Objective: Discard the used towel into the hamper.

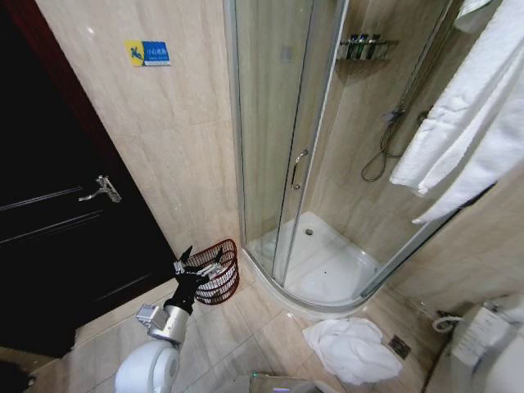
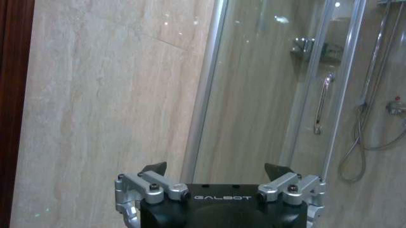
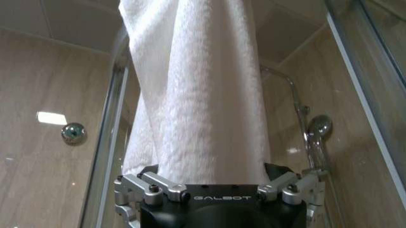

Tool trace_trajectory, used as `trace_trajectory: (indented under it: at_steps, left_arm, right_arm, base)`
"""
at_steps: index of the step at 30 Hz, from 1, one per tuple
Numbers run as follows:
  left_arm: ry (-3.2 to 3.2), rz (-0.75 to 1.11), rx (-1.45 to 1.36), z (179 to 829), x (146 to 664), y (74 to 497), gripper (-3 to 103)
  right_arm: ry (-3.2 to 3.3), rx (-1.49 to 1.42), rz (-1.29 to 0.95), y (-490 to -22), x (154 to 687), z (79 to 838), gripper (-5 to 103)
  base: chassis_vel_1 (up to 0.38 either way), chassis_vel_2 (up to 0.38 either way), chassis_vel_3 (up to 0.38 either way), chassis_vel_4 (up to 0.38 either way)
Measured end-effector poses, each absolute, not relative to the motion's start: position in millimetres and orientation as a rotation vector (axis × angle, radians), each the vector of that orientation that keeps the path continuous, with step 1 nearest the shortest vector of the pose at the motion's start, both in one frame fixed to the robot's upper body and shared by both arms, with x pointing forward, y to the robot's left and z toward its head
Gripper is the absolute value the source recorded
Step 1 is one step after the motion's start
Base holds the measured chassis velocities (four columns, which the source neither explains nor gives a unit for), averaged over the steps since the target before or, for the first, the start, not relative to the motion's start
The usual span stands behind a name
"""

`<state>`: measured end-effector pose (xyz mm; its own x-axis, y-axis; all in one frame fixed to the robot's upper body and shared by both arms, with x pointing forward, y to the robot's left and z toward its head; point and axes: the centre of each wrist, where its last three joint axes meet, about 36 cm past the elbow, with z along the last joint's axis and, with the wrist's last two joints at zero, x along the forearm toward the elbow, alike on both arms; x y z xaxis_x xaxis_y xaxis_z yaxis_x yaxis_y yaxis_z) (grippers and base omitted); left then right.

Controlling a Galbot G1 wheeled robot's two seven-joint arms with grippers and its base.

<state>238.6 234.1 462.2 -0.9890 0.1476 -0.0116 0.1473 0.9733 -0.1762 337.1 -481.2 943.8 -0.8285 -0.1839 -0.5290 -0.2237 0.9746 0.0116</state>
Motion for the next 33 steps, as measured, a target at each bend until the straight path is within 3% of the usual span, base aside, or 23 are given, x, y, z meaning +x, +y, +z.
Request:
trace_trajectory:
  at_steps: [16, 22, 23, 26, 30, 31, 33]
  left_arm:
    - [-3.119, 0.278, -0.233, 462, 239, 234, 100]
    - [-3.119, 0.278, -0.233, 462, 239, 234, 100]
    - [-3.119, 0.278, -0.233, 462, 239, 234, 100]
    - [-3.119, 0.278, -0.233, 462, 239, 234, 100]
    - [-3.119, 0.278, -0.233, 462, 239, 234, 100]
    - [-3.119, 0.278, -0.233, 462, 239, 234, 100]
    - [-3.119, 0.278, -0.233, 462, 239, 234, 100]
  right_arm:
    - [2.579, -0.276, -0.051, -488, 360, 922, 100]
    - [2.572, -0.286, -0.048, -492, 362, 920, 74]
    - [2.572, -0.286, -0.048, -492, 362, 920, 74]
    - [2.564, -0.288, -0.035, -494, 361, 920, 58]
    - [2.561, -0.295, -0.030, -495, 362, 918, 52]
    - [2.560, -0.298, -0.030, -495, 362, 918, 41]
    - [2.559, -0.300, -0.030, -495, 362, 918, 41]
  base:
    - [0.000, 0.000, 0.000, 0.000]
    - [0.000, 0.000, 0.000, 0.000]
    - [0.000, 0.000, 0.000, 0.000]
    - [0.000, 0.000, 0.000, 0.000]
    - [0.000, 0.000, 0.000, 0.000]
    - [0.000, 0.000, 0.000, 0.000]
    - [0.000, 0.000, 0.000, 0.000]
